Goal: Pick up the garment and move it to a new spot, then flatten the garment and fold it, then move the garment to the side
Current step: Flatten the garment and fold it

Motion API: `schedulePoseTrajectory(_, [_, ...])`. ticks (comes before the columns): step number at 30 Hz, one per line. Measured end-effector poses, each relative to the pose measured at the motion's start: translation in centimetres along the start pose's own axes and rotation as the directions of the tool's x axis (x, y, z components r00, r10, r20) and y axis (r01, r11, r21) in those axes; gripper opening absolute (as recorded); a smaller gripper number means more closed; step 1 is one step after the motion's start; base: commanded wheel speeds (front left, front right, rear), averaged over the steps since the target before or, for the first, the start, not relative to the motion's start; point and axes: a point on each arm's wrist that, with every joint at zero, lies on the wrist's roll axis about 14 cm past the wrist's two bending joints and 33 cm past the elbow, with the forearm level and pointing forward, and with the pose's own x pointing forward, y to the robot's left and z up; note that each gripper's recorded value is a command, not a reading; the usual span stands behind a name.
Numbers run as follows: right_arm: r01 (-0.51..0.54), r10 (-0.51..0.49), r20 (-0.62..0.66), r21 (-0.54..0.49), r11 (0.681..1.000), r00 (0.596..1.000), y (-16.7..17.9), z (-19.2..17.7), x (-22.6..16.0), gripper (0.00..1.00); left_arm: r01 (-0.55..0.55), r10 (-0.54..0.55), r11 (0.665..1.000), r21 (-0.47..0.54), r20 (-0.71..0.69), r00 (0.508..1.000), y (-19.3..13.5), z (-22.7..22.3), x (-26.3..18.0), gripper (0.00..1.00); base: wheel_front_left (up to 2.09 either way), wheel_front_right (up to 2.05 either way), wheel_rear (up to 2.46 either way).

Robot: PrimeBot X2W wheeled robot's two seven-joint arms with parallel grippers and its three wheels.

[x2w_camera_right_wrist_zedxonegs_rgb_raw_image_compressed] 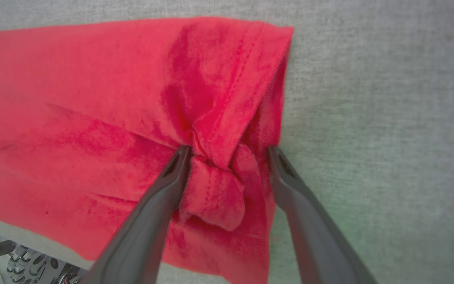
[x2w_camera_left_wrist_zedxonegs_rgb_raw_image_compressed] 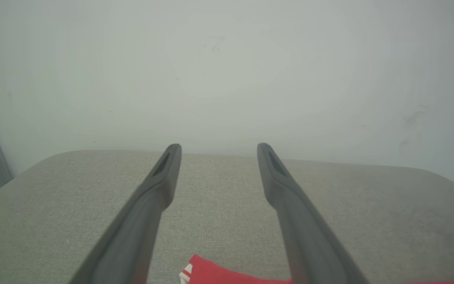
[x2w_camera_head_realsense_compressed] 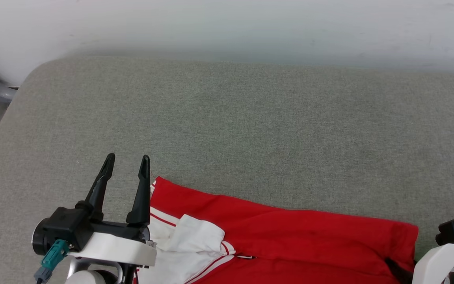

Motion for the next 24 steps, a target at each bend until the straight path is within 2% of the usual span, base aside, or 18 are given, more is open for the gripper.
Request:
schedulePoseTrajectory(1, [-0.006, 0.006, -0.006, 0.005, 1.0, 1.0, 0.1, -0.1, 0.1, 0.09, -0.001, 0.001, 1.0, 0.0, 0.0, 1.0, 0.0, -0.1, 0.0, 1.0, 0.0, 0.0, 0.0])
schedulePoseTrajectory(2, [-0.013, 0.013, -0.009, 0.014, 1.0, 1.0, 0.1, -0.2, 0.1, 0.0, -0.001, 0.001, 1.0, -0.003, -0.003, 1.0, 0.0, -0.2, 0.0, 1.0, 0.0, 0.0, 0.0])
schedulePoseTrajectory(6, [-0.035, 0.035, 0.002, 0.018, 0.999, 0.999, 0.5, 0.1, 0.2, 0.0, 0.01, -0.01, 1.0, 0.002, -0.006, 1.0, -0.1, -0.5, 0.1, 1.0, 0.0, 0.0, 0.0])
schedulePoseTrajectory(15, [-0.03, 0.036, 0.16, -0.041, 0.999, 0.986, 0.4, 4.0, -2.3, 0.0, 0.029, -0.028, 0.999, 0.02, -0.013, 1.0, -0.5, -0.5, -1.1, 1.0, 0.0, 0.0, 0.0])
schedulePoseTrajectory(19, [0.012, -0.006, 0.212, -0.027, 1.0, 0.977, -1.1, 5.0, -3.9, 0.0, 0.039, -0.039, 0.999, 0.026, -0.016, 0.999, -0.8, -0.6, -1.5, 1.0, 0.0, 0.0, 0.0])
schedulePoseTrajectory(24, [0.1, -0.108, 0.235, 0.045, 0.994, 0.966, -4.8, 4.7, -5.8, 0.0, 0.05, -0.049, 0.998, 0.026, -0.023, 0.999, -1.2, -0.7, -2.0, 1.0, 0.0, 0.0, 0.0])
